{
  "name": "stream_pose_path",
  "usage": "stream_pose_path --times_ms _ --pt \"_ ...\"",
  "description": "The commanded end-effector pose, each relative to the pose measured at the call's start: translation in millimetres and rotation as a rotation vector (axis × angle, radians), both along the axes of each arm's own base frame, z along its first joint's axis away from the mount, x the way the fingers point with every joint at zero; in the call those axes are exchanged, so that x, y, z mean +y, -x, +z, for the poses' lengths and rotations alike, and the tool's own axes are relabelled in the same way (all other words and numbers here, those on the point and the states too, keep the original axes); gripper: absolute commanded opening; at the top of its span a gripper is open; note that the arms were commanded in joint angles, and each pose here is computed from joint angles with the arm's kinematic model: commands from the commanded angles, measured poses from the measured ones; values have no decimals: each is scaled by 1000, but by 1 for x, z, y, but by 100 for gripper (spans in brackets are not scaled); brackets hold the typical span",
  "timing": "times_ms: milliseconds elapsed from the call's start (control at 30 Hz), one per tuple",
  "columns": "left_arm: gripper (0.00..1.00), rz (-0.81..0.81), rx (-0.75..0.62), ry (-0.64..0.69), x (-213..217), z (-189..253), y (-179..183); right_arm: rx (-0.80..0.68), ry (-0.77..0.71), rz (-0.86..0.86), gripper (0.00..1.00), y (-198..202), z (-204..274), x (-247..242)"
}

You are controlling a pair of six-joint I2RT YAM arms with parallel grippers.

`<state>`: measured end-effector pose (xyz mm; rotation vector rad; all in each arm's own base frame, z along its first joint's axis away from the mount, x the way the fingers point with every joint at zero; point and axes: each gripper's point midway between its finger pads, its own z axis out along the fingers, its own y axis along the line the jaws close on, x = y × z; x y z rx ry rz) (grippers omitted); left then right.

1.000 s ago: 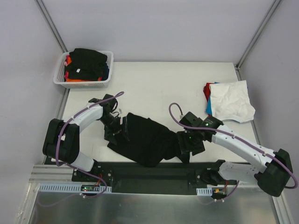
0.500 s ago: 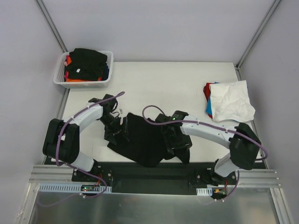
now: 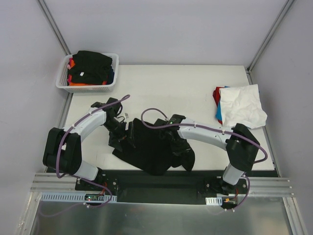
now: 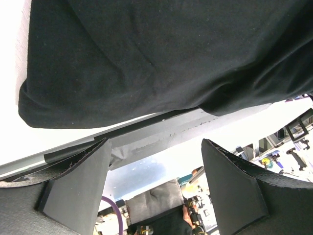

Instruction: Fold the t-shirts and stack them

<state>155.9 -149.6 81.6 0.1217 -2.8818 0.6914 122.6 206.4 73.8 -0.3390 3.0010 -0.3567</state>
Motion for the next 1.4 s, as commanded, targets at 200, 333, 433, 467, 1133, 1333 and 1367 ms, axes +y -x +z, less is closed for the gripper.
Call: stream_pose_path --times_ms 200,333,433,467,1133,1333,1367 --pt "74 -30 -36 18 -1 11 1 -74 66 -37 5 -6 33 -15" --pt "74 -24 -40 9 1 10 3 -157 61 -38 1 -18 66 -21" --pt "74 -17 -32 -1 2 6 4 -215 40 -48 1 -36 93 -26" --pt "74 -11 -34 -4 2 6 3 -223 41 -52 1 -42 97 -29" --pt "75 80 -40 -66 -1 2 -25 -254 12 -178 1 -98 134 -109" --pt "73 104 -38 -56 -9 -14 -43 -193 -65 -153 1 -97 121 -90" --pt "69 106 -49 -40 -12 -15 -49 -181 -84 -147 1 -96 119 -86"
